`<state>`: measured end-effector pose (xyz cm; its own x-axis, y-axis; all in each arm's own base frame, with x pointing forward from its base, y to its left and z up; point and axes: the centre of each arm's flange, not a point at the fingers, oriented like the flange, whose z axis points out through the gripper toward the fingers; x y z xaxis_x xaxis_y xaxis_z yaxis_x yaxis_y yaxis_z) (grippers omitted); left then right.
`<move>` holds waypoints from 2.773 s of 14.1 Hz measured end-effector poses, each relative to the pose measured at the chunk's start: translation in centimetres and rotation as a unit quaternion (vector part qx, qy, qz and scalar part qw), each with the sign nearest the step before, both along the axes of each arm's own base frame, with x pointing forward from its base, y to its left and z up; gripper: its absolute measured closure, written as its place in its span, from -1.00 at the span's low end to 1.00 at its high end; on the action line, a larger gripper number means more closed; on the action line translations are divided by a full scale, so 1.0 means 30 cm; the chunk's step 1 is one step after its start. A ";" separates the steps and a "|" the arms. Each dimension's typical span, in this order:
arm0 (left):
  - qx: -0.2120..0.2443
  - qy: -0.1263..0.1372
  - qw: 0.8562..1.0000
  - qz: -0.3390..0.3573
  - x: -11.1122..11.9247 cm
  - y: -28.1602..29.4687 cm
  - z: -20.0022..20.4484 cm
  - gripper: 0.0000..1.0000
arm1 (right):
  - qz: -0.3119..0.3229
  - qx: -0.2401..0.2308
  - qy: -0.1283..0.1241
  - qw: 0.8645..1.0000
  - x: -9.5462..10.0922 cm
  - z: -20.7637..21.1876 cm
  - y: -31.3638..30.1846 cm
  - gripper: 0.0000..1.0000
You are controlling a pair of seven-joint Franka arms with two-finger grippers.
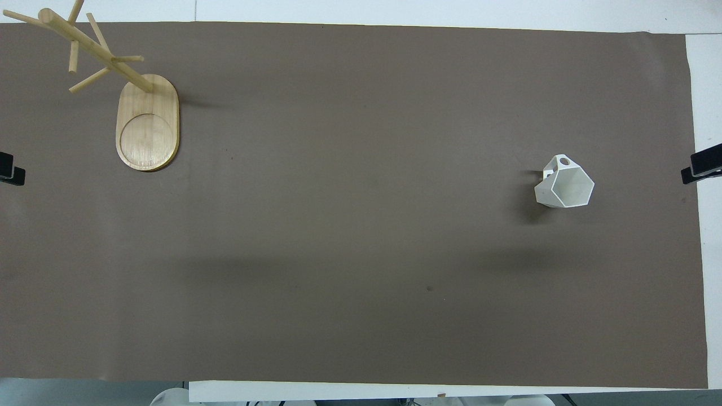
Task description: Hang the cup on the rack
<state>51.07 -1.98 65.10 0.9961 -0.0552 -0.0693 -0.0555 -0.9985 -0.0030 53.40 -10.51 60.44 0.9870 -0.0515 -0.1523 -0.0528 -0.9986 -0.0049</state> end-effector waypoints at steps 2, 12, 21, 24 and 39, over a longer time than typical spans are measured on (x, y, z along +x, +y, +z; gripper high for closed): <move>0.000 0.000 1.000 0.000 0.000 0.000 0.000 -1.00 | 0.000 0.000 0.000 1.000 0.000 0.000 0.000 -1.00; 0.000 0.000 1.000 0.000 0.000 0.000 0.000 -1.00 | 0.179 0.024 -0.020 0.983 -0.007 -0.012 -0.080 -1.00; 0.000 0.000 1.000 0.000 0.000 0.000 0.000 -1.00 | 0.550 0.229 -0.203 0.777 0.039 -0.226 -0.342 -1.00; 0.000 0.000 1.000 0.000 0.000 0.000 0.000 -1.00 | 0.569 0.322 -0.286 0.701 0.058 -0.454 -0.439 -1.00; 0.000 0.000 1.000 0.000 0.000 0.000 0.000 -1.00 | 0.559 0.504 -0.459 0.472 0.070 -1.260 -0.479 -1.00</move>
<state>51.05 -1.97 65.10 0.9960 -0.0551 -0.0701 -0.0555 -0.9985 -0.0030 55.52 -24.87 22.65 -0.0153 0.2224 0.9748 0.9907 0.1349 -0.0152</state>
